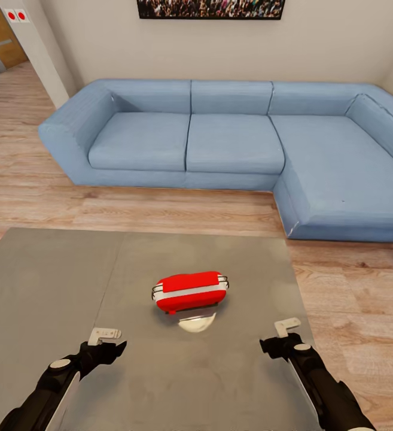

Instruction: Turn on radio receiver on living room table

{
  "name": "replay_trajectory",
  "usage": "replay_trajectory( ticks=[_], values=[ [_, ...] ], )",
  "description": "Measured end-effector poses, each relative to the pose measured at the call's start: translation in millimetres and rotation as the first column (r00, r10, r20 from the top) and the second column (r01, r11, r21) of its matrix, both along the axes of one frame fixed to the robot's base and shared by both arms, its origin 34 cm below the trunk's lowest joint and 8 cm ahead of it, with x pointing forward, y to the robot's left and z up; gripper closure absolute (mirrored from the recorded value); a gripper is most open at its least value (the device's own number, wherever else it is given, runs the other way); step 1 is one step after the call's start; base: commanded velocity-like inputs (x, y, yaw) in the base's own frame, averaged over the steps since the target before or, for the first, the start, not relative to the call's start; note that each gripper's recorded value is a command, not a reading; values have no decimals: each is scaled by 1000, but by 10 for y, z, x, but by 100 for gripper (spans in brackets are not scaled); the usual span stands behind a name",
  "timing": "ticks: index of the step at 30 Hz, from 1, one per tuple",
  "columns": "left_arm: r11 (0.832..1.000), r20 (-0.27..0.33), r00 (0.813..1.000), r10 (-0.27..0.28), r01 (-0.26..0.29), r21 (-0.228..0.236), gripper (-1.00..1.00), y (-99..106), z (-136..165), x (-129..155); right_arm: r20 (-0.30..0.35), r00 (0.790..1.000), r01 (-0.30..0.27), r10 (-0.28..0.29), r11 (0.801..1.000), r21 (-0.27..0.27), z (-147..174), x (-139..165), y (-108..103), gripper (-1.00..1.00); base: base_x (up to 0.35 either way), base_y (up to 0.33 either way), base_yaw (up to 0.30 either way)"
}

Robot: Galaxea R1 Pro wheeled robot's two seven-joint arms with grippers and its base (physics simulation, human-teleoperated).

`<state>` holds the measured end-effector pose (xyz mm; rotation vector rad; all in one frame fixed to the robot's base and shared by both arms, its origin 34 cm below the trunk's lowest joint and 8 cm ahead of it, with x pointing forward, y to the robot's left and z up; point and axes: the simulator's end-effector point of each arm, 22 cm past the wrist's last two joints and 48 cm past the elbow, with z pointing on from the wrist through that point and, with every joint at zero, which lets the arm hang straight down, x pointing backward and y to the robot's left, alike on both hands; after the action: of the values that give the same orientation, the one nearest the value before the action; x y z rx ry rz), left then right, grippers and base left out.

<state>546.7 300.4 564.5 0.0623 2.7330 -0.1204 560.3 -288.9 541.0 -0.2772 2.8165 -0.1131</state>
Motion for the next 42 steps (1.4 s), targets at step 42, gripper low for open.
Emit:
replay_trajectory(
  ticks=[42],
  values=[
    [1000, -69, 998, 1, -1, -2, -100, -7, -271, -234, 152, 976, -142, 154, 986, -81, 769, 820, 346, -100, 0, 0, 0]
  ],
)
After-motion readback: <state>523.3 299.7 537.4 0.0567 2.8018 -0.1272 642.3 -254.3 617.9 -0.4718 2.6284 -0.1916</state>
